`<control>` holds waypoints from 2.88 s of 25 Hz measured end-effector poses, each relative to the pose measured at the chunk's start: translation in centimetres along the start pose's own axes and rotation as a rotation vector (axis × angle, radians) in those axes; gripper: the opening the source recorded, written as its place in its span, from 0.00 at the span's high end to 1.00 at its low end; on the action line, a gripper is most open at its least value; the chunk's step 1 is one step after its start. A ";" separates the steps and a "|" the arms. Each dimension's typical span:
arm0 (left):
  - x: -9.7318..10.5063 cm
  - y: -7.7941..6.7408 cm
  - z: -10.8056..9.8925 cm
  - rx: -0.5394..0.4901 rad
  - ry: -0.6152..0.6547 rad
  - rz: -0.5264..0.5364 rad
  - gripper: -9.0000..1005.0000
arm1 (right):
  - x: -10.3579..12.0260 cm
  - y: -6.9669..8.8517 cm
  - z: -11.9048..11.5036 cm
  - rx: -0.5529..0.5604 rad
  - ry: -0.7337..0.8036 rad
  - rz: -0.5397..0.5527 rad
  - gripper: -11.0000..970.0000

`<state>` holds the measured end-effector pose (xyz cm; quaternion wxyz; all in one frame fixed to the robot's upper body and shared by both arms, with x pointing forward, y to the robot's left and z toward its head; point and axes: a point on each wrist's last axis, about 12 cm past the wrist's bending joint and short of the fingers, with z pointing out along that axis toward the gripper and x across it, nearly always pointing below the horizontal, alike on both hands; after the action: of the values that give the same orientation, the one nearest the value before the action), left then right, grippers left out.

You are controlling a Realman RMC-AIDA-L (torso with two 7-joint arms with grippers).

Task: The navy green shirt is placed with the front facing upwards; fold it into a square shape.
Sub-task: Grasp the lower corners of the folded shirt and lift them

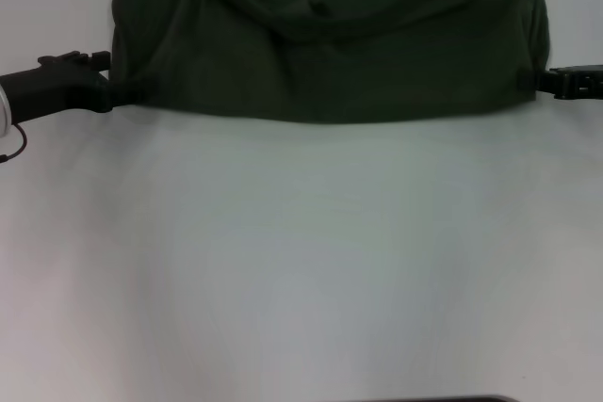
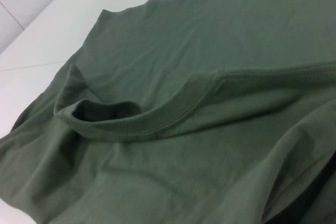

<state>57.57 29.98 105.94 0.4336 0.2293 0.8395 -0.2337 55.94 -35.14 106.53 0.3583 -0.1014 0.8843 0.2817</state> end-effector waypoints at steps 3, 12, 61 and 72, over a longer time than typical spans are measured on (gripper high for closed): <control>0.2 0.0 0.0 -0.004 0.003 0.032 0.13 | 0.0 0.0 0.0 -0.001 0.000 0.001 0.94; 0.7 -0.4 0.7 -0.016 0.030 0.087 0.13 | 0.0 0.1 0.1 -0.005 -0.013 0.006 0.94; 0.9 -1.3 1.7 0.010 0.057 0.134 0.94 | 0.4 0.3 0.1 -0.018 -0.020 -0.015 0.94; 2.0 -1.7 -2.4 0.179 -0.043 0.029 0.97 | 2.6 0.2 -1.6 -0.076 -0.043 0.003 0.94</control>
<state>54.00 30.43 105.84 0.4327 0.2741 0.8024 -0.3062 53.02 -35.80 105.77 0.3727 -0.1077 0.8651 0.3179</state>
